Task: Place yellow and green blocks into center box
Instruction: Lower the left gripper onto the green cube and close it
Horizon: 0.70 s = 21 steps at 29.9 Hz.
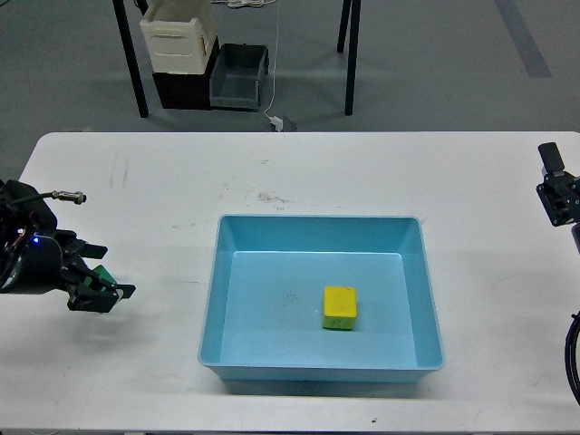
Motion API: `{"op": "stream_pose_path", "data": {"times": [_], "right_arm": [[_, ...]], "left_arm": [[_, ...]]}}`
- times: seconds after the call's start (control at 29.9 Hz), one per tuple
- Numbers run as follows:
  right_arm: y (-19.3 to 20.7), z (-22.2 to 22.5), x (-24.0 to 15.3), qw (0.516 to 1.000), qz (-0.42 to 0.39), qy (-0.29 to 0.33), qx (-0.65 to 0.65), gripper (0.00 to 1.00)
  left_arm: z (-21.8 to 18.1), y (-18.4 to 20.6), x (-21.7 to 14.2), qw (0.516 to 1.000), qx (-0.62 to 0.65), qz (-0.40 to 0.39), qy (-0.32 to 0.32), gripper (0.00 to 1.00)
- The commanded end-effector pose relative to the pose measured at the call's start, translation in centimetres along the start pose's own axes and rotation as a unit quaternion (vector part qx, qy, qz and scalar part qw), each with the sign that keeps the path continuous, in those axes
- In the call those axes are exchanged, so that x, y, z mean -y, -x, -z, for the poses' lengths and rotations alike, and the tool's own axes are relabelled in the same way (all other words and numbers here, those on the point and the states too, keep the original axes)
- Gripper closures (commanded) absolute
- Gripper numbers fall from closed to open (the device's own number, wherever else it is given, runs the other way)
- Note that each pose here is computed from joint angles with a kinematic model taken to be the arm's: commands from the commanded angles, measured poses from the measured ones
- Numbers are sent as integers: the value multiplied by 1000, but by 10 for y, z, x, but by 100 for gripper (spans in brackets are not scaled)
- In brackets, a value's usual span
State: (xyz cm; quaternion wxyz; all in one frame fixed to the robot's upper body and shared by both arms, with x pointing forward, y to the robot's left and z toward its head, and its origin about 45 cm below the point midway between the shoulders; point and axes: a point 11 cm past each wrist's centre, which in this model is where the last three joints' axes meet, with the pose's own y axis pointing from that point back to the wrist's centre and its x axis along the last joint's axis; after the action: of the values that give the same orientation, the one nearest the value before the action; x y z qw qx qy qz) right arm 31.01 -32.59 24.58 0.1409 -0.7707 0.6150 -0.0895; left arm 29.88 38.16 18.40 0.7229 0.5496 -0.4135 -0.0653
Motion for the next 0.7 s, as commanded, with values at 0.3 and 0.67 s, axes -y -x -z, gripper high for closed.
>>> {"op": "stream_pose_path", "data": {"times": [0.3,0.67], "right_arm": [[0,-3,-3,1000,-2,5,0,0],[-1,-3,-5,1000,-4,7,0,0]], "left_arm": [[19,10,15,1000,-18,13,-22,0],[12,18,25,999,-19,27,-11,2]]}}
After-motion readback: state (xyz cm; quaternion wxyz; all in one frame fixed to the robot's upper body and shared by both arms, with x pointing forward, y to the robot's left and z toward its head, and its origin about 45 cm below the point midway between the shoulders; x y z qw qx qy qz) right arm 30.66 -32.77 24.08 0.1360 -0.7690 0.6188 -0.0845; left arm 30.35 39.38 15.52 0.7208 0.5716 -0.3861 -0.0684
